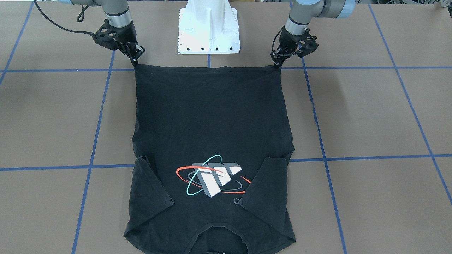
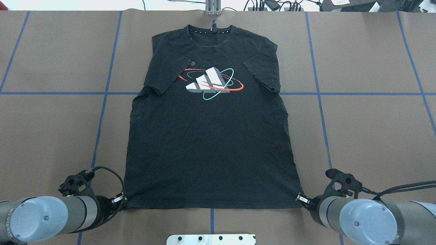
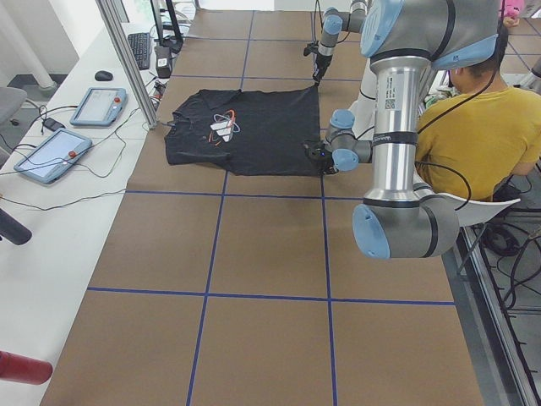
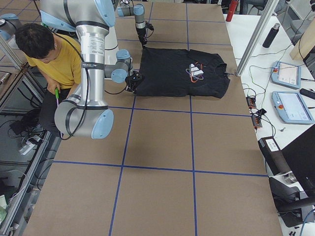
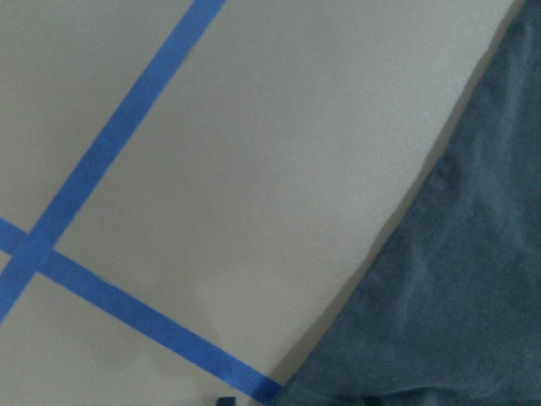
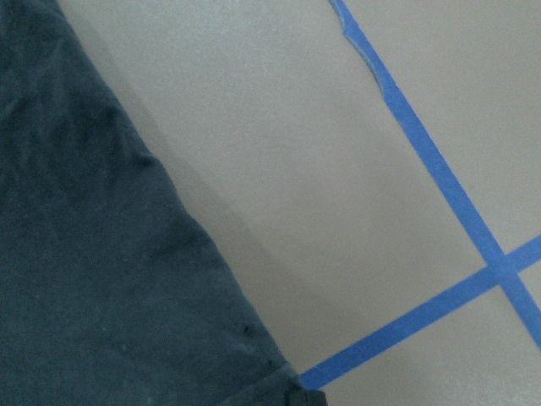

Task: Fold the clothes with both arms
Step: 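Grasp the near hem corners with both grippers, then lift the hem with both grippers and fold it toward the collar, then lower the hem near the collar and open both grippers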

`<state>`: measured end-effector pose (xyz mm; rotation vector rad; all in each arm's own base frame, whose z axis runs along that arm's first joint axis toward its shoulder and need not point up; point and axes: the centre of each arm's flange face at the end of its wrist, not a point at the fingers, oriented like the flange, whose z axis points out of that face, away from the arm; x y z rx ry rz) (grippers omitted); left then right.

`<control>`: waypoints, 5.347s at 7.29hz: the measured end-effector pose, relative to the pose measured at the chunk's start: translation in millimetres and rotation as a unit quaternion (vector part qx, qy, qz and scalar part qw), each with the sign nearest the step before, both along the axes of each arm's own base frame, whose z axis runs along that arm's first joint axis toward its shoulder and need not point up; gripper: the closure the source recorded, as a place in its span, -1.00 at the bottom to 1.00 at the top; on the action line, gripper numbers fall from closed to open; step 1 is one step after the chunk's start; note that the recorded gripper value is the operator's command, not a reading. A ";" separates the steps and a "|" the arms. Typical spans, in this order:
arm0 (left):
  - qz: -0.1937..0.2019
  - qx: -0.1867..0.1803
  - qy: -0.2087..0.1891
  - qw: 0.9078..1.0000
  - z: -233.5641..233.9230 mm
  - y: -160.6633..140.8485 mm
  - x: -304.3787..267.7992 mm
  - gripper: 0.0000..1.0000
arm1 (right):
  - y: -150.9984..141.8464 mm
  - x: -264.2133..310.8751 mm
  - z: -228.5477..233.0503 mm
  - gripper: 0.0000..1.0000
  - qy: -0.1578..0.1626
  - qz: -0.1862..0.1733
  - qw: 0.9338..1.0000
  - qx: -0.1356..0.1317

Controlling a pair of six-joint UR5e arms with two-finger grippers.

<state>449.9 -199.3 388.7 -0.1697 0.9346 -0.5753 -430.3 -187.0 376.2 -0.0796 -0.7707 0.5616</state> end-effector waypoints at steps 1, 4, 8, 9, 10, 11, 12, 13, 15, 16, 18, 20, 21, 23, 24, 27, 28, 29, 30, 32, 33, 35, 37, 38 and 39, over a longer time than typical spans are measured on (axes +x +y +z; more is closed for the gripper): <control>0.001 0.001 0.008 1.000 -7.9 -0.3 -5.2 1.00 | -0.3 0.7 -1.0 1.00 -0.001 0.000 1.000 0.000; 0.002 0.007 0.051 0.999 -53.0 3.4 -45.0 1.00 | 2.1 25.4 -19.3 1.00 -0.020 -0.003 1.000 -0.003; 0.007 0.007 0.127 0.992 -122.4 -4.2 -121.8 1.00 | -13.7 123.1 -69.5 1.00 -0.073 -0.009 0.996 -0.057; -0.002 0.028 0.139 0.990 -134.3 -25.9 -130.5 1.00 | -33.5 133.2 -77.4 1.00 -0.082 0.002 0.995 -0.060; -0.017 0.060 0.137 0.989 -142.3 -55.7 -134.8 1.00 | -59.0 134.7 -87.6 1.00 -0.079 0.012 0.996 -0.049; -0.031 0.084 0.125 0.988 -145.6 -90.1 -130.8 1.00 | -91.4 128.0 -101.5 1.00 -0.063 0.021 0.997 -0.042; -0.040 0.098 0.111 0.988 -144.4 -126.3 -124.3 1.00 | -130.3 118.4 -117.8 1.00 -0.048 0.032 0.997 -0.045; -0.048 0.108 0.098 0.988 -140.2 -159.6 -123.6 1.00 | -176.0 111.1 -129.9 1.00 -0.037 0.042 0.997 -0.049; -0.075 0.123 0.073 0.987 -129.1 -218.4 -134.0 1.00 | -274.8 113.1 -135.5 1.00 -0.017 0.057 0.997 -0.053; -0.090 0.125 0.064 0.986 -127.6 -246.5 -134.0 1.00 | -315.3 119.3 -135.4 1.00 -0.008 0.066 0.996 -0.053; -0.109 0.127 0.042 0.985 -122.8 -304.2 -122.6 1.00 | -378.5 116.3 -135.0 1.00 0.014 0.069 0.996 -0.053; -0.118 0.135 0.032 0.983 -98.8 -351.2 -107.7 1.00 | -430.0 92.1 -123.0 1.00 0.036 0.062 0.996 -0.056; -0.123 0.139 0.032 0.982 -81.5 -371.8 -97.0 1.00 | -450.7 78.8 -105.4 1.00 0.035 0.061 0.996 -0.049; -0.131 0.147 0.037 0.980 -48.0 -408.1 -77.8 0.91 | -480.1 52.8 -57.8 1.00 0.035 0.063 0.997 -0.036; -0.132 0.150 0.041 0.979 -38.8 -422.7 -66.8 0.91 | -485.6 44.4 -42.5 1.00 0.037 0.063 0.997 -0.032; -0.147 0.158 0.035 0.976 -38.6 -458.2 -42.4 0.92 | -488.5 31.7 -24.2 1.00 0.042 0.061 0.997 -0.030; -0.151 0.157 0.029 0.976 -39.2 -468.1 -35.6 0.92 | -488.4 30.1 -21.7 1.00 0.043 0.061 0.997 -0.030; -0.155 0.156 0.024 0.975 -34.4 -473.8 -32.1 0.92 | -489.0 29.1 -19.3 1.00 0.046 0.061 0.997 -0.030; -0.159 0.156 0.019 0.975 -25.9 -477.6 -30.3 0.83 | -491.8 27.2 -17.5 1.00 0.049 0.064 0.996 -0.028; -0.161 0.157 0.013 0.974 -14.9 -479.9 -28.4 -0.14 | -498.8 20.3 -14.9 0.49 0.047 0.066 0.997 -0.019; -0.162 0.157 0.011 0.974 -13.5 -480.1 -28.1 -0.39 | -500.5 18.6 -16.3 0.18 0.045 0.066 0.997 -0.016; -0.164 0.160 0.013 0.973 -13.9 -480.1 -28.9 -0.41 | -502.6 16.5 -23.0 -0.07 0.041 0.067 0.997 -0.012; -0.165 0.167 0.021 0.972 -17.8 -479.6 -31.1 -0.41 | -501.7 18.4 -32.1 -0.16 0.032 0.074 0.997 -0.011; -0.166 0.171 0.026 0.971 -22.4 -478.7 -33.0 -0.41 | -484.9 18.6 -32.4 -0.18 0.020 0.086 0.996 -0.018; -0.167 0.173 0.029 0.970 -25.7 -477.8 -35.1 -0.41 | -448.0 15.5 -26.1 -0.27 0.006 0.094 0.995 -0.025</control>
